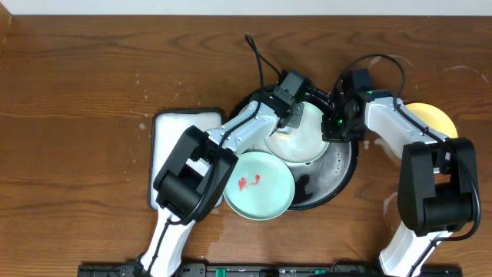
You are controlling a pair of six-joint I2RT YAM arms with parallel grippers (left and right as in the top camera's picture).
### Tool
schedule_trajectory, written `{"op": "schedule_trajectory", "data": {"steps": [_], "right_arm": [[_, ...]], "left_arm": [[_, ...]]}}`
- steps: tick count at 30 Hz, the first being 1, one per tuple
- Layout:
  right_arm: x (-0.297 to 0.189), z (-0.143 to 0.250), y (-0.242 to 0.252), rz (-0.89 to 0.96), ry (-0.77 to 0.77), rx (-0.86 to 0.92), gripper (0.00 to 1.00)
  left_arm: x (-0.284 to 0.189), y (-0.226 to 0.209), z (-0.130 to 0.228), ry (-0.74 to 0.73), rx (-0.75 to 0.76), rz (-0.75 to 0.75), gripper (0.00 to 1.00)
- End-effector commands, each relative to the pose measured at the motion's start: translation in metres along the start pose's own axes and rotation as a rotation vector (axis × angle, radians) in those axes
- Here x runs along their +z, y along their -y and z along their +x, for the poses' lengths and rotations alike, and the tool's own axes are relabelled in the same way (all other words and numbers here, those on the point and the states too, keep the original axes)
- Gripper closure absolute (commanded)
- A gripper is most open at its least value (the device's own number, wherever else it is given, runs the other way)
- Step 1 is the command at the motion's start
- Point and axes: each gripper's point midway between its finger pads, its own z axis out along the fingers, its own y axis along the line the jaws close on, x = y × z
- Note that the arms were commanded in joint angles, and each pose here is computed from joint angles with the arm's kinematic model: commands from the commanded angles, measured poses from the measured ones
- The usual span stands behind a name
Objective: Clean dirty plates on tray and stack at the side
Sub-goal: 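Scrub the held green plate with the sponge in the left gripper, then return the sponge to the white tray and lift the green plate right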
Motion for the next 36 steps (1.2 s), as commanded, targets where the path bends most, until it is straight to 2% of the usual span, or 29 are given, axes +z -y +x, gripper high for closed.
{"op": "schedule_trajectory", "data": {"steps": [1, 6, 14, 16, 19, 21, 24, 31, 36], "right_arm": [[0.019, 0.026, 0.005, 0.036, -0.092, -0.021, 0.99], [0.019, 0.026, 0.005, 0.036, -0.092, -0.021, 0.99], [0.019, 0.026, 0.005, 0.036, -0.093, -0.02, 0.99], [0.019, 0.026, 0.005, 0.036, -0.093, -0.02, 0.99], [0.019, 0.027, 0.005, 0.036, -0.094, -0.021, 0.99], [0.019, 0.027, 0.005, 0.036, -0.094, -0.021, 0.99], [0.019, 0.026, 0.005, 0.036, -0.093, -0.02, 0.99], [0.019, 0.025, 0.005, 0.035, -0.087, -0.022, 0.99], [0.019, 0.026, 0.005, 0.036, -0.091, -0.021, 0.99]], "left_arm": [[0.019, -0.002, 0.001, 0.003, -0.108, 0.047, 0.92], [0.012, 0.048, 0.0, 0.003, -0.078, 0.25, 0.93], [0.004, 0.081, 0.017, -0.04, 0.026, 0.355, 0.92], [0.006, 0.077, 0.023, -0.057, 0.066, 0.336, 0.92], [0.015, 0.033, 0.025, -0.068, 0.069, 0.137, 0.92], [0.018, -0.009, 0.023, -0.07, 0.13, -0.01, 0.92], [0.017, -0.046, 0.027, -0.111, 0.151, -0.122, 0.93], [0.012, -0.067, 0.05, -0.221, 0.147, -0.164, 0.93], [-0.015, -0.057, 0.018, -0.12, 0.105, -0.14, 0.93]]}}
